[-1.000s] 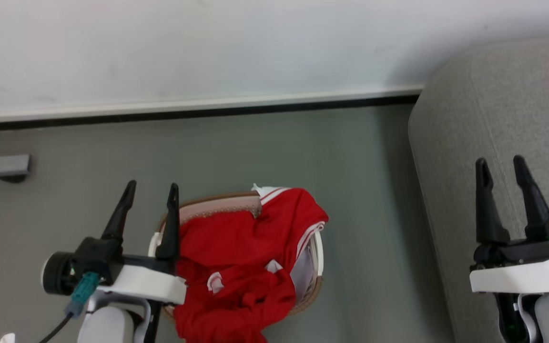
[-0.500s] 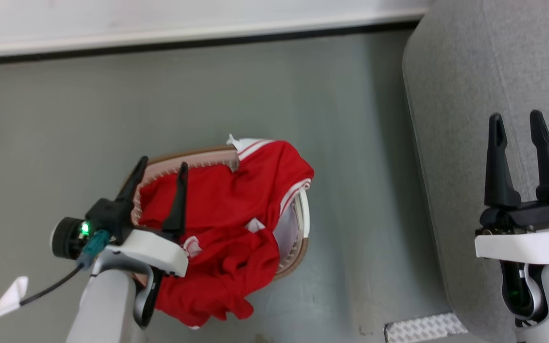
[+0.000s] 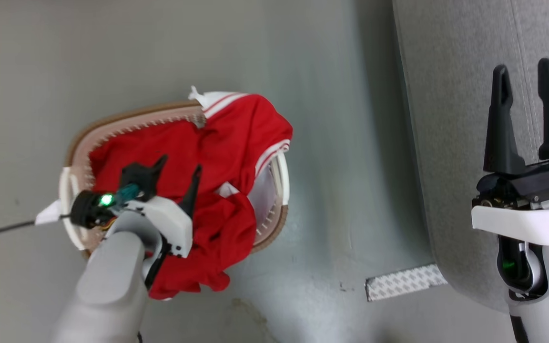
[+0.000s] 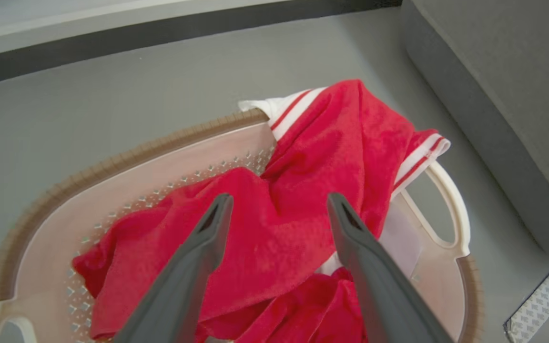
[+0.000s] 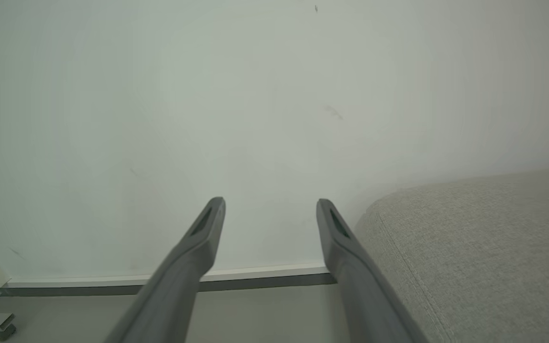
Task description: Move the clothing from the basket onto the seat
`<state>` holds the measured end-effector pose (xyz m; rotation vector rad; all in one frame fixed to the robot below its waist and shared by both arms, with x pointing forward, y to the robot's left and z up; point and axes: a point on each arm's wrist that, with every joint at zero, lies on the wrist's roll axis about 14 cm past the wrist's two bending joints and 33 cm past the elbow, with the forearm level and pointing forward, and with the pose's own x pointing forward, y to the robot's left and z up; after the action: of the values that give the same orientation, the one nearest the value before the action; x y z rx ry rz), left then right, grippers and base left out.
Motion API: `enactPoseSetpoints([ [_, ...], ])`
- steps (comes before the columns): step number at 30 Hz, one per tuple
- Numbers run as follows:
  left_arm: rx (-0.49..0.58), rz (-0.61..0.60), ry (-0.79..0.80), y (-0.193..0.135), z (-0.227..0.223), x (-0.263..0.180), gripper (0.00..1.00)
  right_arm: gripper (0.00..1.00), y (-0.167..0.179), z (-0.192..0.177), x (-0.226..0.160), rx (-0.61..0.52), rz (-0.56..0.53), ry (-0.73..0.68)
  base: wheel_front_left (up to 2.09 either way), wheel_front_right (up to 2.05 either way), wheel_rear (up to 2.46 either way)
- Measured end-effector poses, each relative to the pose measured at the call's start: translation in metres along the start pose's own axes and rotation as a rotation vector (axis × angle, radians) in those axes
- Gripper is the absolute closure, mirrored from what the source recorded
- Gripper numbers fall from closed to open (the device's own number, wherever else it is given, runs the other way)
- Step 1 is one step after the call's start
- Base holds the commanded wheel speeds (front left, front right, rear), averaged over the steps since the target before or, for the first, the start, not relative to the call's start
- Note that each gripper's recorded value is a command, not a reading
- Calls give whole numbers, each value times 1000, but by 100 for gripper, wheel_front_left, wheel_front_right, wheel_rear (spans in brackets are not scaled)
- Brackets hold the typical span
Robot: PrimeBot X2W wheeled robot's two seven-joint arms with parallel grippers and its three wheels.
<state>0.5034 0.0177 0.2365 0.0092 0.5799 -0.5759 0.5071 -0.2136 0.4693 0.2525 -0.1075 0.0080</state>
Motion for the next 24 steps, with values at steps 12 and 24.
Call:
enactPoseSetpoints([
  [12, 79, -182, 254, -28, -55, 47, 0, 0, -18, -24, 3, -27, -42, 41, 0, 0, 0],
  [24, 127, -216, 513, -14, -110, 73, 0, 0, -37, -46, -2, -11, -90, 96, 0, 0, 0],
])
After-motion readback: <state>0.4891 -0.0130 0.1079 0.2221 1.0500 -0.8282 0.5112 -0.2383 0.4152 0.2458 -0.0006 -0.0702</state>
